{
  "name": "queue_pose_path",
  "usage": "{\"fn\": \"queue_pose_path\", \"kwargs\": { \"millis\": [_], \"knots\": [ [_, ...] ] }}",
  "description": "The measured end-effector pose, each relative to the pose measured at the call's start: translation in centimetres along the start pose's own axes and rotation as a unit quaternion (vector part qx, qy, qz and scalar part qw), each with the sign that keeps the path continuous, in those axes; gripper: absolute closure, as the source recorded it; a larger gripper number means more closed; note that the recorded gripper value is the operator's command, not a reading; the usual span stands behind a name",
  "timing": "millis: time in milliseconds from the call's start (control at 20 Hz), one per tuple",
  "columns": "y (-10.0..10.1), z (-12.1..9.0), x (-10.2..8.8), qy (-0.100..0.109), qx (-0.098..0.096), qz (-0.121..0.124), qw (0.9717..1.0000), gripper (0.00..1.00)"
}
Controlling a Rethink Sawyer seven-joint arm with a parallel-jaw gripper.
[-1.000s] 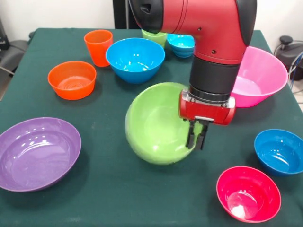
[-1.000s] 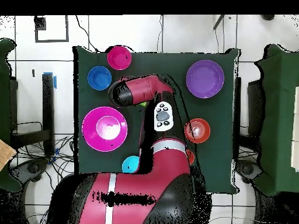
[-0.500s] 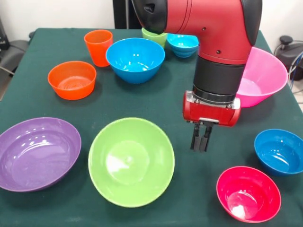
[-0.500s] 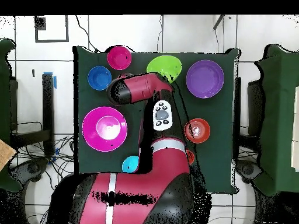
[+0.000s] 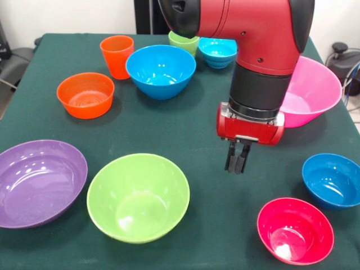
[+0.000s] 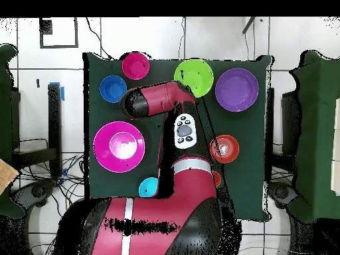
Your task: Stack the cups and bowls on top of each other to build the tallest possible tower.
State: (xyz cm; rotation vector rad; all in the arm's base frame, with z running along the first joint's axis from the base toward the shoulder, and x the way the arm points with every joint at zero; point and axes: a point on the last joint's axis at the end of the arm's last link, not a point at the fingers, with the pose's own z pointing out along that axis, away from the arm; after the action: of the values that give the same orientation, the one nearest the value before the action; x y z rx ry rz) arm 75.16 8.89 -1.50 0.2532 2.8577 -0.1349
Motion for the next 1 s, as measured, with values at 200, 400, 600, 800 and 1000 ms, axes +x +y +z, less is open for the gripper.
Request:
{"fn": "queue_pose_path", "kwargs": {
  "millis": [200, 400, 600, 800, 1000],
  "knots": [
    [0.0, -0.3, -0.6, -0.003, -0.008, 0.006, 0.9999, 0.0],
    [-0.3, -0.5, -0.9, -0.005, -0.01, 0.01, 0.9999, 0.0],
    [-1.7, -0.5, -1.6, -0.004, -0.017, 0.026, 0.9995, 0.0],
    [-3.7, -0.1, -2.2, 0.003, -0.032, 0.053, 0.9981, 0.0],
    [-6.1, 0.5, -2.5, 0.011, -0.046, 0.081, 0.9955, 0.0]
  ]
}}
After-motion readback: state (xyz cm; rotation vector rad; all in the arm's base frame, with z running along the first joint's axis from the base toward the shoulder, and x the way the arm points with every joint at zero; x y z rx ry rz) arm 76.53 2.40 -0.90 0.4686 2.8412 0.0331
